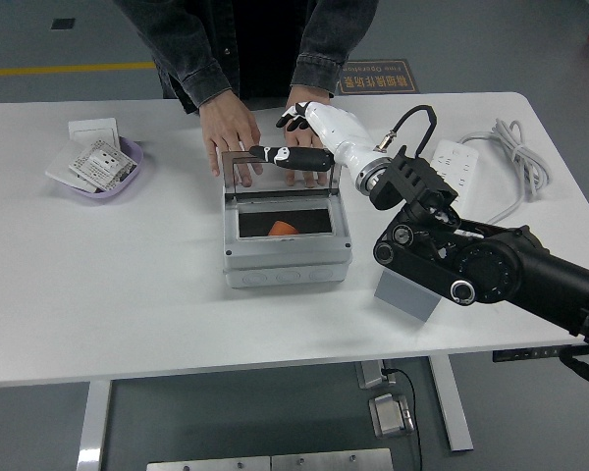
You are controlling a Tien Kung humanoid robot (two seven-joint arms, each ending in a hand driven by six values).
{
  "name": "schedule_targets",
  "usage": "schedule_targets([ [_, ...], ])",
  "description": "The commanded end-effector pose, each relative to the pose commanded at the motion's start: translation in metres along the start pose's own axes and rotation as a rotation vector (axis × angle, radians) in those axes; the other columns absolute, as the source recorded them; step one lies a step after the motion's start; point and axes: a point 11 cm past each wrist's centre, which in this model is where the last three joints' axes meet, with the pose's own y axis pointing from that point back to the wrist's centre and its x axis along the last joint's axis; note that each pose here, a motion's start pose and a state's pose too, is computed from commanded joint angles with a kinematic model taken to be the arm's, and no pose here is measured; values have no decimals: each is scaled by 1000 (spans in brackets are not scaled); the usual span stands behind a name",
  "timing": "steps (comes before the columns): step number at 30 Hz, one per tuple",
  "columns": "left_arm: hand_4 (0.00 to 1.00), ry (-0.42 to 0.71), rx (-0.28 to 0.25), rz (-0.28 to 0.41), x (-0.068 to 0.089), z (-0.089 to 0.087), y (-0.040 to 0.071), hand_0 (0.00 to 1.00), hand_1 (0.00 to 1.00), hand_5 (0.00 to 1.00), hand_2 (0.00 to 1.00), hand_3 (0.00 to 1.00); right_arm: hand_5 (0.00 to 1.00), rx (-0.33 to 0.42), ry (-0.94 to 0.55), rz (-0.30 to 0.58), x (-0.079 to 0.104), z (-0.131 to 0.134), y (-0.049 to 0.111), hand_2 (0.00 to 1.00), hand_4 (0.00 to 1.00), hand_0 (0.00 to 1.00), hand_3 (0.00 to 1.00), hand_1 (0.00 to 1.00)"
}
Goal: Pick up the cylinder from the cube,place it in the box,flap close box
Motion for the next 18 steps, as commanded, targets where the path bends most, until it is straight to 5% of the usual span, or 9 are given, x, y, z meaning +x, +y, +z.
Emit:
schedule_targets([
  [18, 478, -9, 0, -2, -2, 0, 0, 591, 618, 302, 557, 576, 835, 20, 43, -31, -16, 6, 15, 688, 998, 757, 644, 702],
])
